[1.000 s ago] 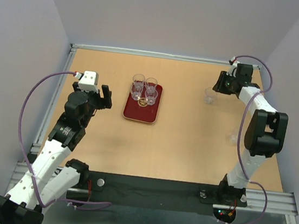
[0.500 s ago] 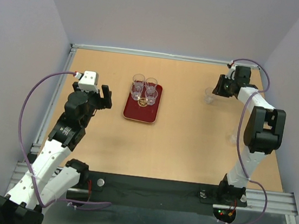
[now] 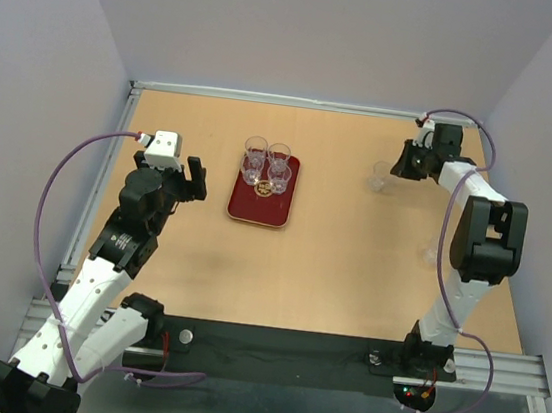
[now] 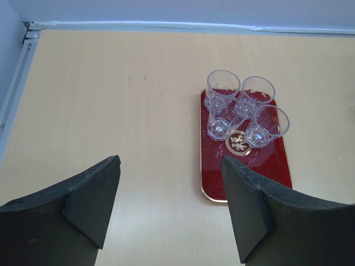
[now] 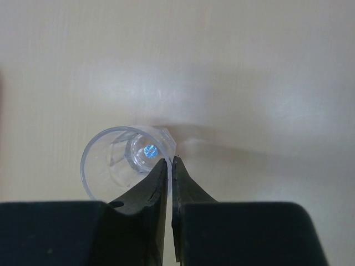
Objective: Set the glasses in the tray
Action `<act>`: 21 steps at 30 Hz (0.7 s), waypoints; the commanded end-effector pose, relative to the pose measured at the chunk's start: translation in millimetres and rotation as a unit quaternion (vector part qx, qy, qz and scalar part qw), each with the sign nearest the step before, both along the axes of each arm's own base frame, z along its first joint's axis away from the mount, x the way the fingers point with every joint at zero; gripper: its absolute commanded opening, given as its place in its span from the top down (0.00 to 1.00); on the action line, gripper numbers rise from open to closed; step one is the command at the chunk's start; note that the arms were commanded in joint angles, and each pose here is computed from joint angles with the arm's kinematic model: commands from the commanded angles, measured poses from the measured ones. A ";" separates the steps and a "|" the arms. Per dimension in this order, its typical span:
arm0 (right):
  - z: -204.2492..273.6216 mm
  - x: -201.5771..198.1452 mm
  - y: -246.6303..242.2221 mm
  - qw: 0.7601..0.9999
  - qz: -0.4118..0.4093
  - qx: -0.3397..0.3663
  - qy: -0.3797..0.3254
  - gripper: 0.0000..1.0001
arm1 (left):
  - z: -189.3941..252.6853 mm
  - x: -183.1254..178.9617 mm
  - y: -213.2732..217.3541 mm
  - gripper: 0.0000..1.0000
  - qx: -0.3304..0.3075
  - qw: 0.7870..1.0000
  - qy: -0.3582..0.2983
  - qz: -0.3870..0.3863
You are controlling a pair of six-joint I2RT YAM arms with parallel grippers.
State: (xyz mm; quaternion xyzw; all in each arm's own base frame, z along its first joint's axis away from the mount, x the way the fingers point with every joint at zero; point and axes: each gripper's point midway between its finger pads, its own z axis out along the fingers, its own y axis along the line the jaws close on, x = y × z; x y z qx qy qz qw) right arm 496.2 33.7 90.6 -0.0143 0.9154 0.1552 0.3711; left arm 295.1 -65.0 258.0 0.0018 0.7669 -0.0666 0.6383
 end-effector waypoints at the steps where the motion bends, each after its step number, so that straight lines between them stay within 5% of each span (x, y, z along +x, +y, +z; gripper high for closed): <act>1: 27.8 -9.0 21.9 0.995 0.084 0.034 -0.045 0.97 | 11.5 0.2 1.8 0.16 0.000 1.000 -0.026 0.002; 7: 54.8 -29.8 60.6 0.977 0.181 0.080 -0.078 0.99 | 10.7 0.4 1.1 0.16 0.000 1.000 -0.025 0.001; 21: 91.4 -74.9 178.6 0.931 0.336 0.054 -0.132 0.99 | 11.0 0.8 1.6 0.16 0.001 1.000 -0.025 0.002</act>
